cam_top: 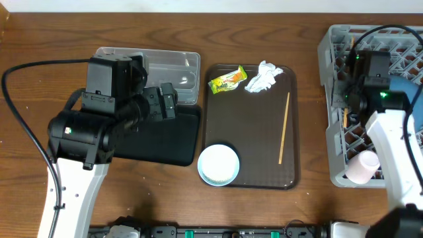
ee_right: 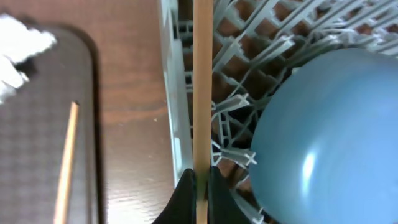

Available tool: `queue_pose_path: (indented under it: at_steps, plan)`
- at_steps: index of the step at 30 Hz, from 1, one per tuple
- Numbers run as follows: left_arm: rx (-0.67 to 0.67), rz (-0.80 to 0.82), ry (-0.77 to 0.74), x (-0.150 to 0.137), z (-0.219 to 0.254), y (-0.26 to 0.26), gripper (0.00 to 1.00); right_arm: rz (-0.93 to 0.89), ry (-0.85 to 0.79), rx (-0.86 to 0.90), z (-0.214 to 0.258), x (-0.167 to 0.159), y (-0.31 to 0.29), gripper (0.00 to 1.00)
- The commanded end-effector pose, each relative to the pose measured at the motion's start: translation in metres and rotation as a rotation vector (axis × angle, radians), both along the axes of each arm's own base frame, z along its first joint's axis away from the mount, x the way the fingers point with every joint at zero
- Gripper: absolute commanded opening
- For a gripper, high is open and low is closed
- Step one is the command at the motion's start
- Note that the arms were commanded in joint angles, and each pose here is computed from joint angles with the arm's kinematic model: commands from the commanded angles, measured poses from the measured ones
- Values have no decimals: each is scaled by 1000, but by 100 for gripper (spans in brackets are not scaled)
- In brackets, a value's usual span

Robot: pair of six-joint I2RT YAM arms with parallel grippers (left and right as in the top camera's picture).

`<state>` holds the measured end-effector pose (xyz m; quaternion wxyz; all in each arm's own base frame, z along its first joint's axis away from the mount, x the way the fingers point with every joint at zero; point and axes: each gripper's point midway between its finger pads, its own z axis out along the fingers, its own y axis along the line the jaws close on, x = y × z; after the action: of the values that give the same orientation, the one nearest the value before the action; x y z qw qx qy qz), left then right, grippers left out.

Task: Sort waste into correct bins and load items into the dishwasher rack
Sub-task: 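Place the chopstick into the dish rack with the right gripper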

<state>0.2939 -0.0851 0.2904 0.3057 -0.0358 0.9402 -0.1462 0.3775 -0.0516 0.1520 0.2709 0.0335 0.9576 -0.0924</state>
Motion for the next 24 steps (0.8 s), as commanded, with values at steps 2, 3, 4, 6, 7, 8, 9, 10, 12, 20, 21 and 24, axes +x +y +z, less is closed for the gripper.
queue_pose_path:
  at_steps: [2,3,4,6,7,8,9,10,12,20,21,24]
  plan:
    - [3,14,-4,1,2,3,95,61,98,-64,-25,0,-6,1]
    - [3,14,-4,1,2,3,94,-2,107,-93,-28,-1,-15,1]
    - [3,14,-4,1,2,3,94,-52,109,-112,-29,-3,-22,1]
    - [3,14,-4,1,2,3,94,-63,104,-114,-27,-3,-23,1]
    - [3,14,-4,1,2,3,94,-62,95,-110,-24,-3,-22,1]
    - [3,14,-4,1,2,3,94,-57,81,-102,-20,-2,-21,1]
    - [3,14,-4,1,2,3,95,-49,67,-88,-16,-2,-18,2]
    - [3,14,-4,1,2,3,94,-41,53,-75,-13,-1,-15,10]
    - [3,14,-4,1,2,3,95,-10,34,-28,-8,-1,-6,35]
    - [3,14,-4,1,2,3,94,137,17,235,7,-15,87,31]
    - [3,14,-4,1,2,3,95,134,35,254,3,-18,98,28]
    - [3,14,-4,1,2,3,94,91,119,304,-16,-31,131,30]
